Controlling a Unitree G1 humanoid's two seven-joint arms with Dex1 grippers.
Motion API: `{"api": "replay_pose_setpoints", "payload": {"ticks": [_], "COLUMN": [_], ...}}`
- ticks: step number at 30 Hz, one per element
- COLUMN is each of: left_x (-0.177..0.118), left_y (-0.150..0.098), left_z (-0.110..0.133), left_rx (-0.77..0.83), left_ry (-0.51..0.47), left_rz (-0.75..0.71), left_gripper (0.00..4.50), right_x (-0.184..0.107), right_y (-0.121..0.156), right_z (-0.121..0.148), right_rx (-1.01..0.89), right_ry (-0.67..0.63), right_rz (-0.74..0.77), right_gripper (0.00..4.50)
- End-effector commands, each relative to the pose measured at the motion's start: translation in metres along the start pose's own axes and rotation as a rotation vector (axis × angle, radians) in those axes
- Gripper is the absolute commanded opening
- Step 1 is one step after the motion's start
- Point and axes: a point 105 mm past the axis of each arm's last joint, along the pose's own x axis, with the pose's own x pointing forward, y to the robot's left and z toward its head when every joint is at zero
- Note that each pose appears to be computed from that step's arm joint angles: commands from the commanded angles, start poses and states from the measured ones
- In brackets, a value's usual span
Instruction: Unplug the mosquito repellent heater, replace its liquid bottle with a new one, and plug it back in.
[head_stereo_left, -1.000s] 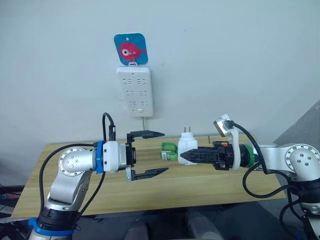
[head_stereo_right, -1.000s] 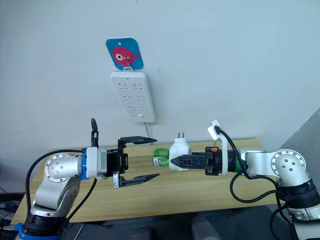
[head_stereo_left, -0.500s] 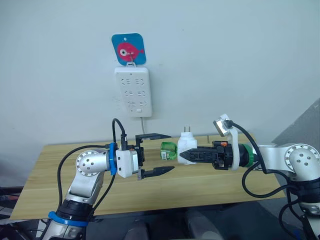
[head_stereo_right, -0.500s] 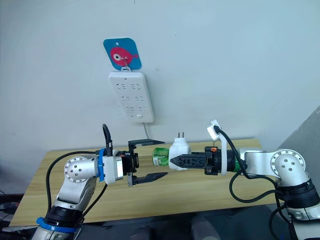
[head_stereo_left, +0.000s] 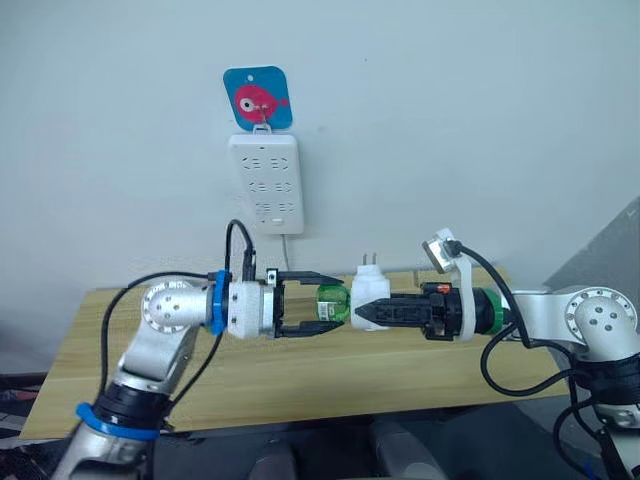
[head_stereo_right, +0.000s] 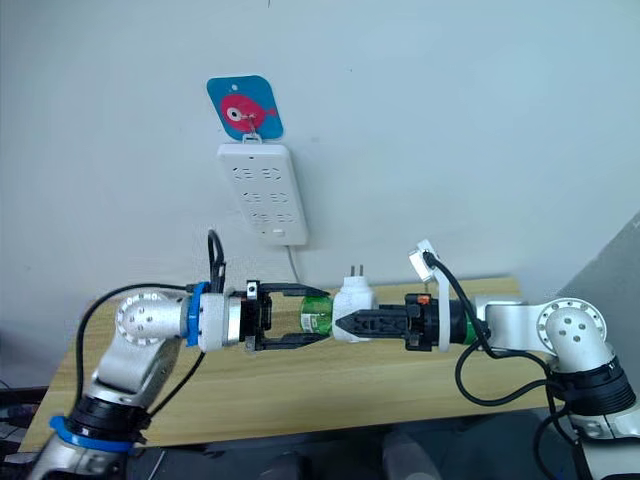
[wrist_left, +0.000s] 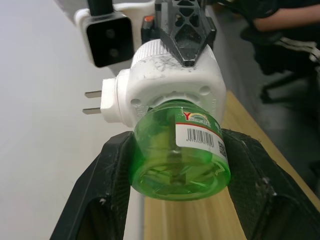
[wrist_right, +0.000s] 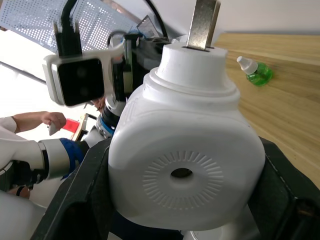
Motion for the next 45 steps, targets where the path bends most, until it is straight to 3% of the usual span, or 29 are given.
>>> {"api": "replay_pose_setpoints", "payload": {"ticks": [1,4,12,19,22,27,32,38,45], "left_x": [-0.017,-0.022,-0.015,-0.017,-0.018,-0.022,-0.023,-0.015,-0.003], "left_y": [0.002,0.001,0.012,0.005,0.003,0.004,-0.008,0.0,0.002], "left_z": [-0.012,-0.001,0.009,0.014,0.017,0.019,0.005,0.009,0.014], "left_rx": [-0.485,-0.777,-0.768,-0.641,-0.624,-0.442,-0.161,0.128,0.227], "left_ry": [0.126,0.131,0.059,0.058,0.046,0.05,0.066,-0.051,-0.158], "left_rz": [-0.057,-0.136,-0.103,-0.108,-0.097,-0.038,0.004,0.138,0.189], "left_gripper": [2.3,2.3,2.3,4.49,4.5,4.5,4.5,4.5,4.5], "right_x": [-0.005,-0.004,-0.002,-0.003,-0.004,-0.006,-0.008,-0.006,-0.005], "right_y": [0.021,0.026,0.03,0.028,0.026,0.021,0.018,0.018,0.019], "right_z": [0.005,0.0,-0.002,0.001,0.002,0.006,0.009,0.009,0.01], "right_rx": [-0.145,-0.196,-0.223,-0.196,-0.187,-0.163,-0.142,-0.142,-0.145], "right_ry": [0.029,0.06,0.057,0.031,0.025,-0.001,-0.022,-0.024,-0.021], "right_rz": [0.059,0.086,0.115,0.109,0.104,0.083,0.075,0.076,0.077], "right_gripper": [3.06,3.06,3.06,3.06,3.06,3.06,3.06,3.06,3.06]}}
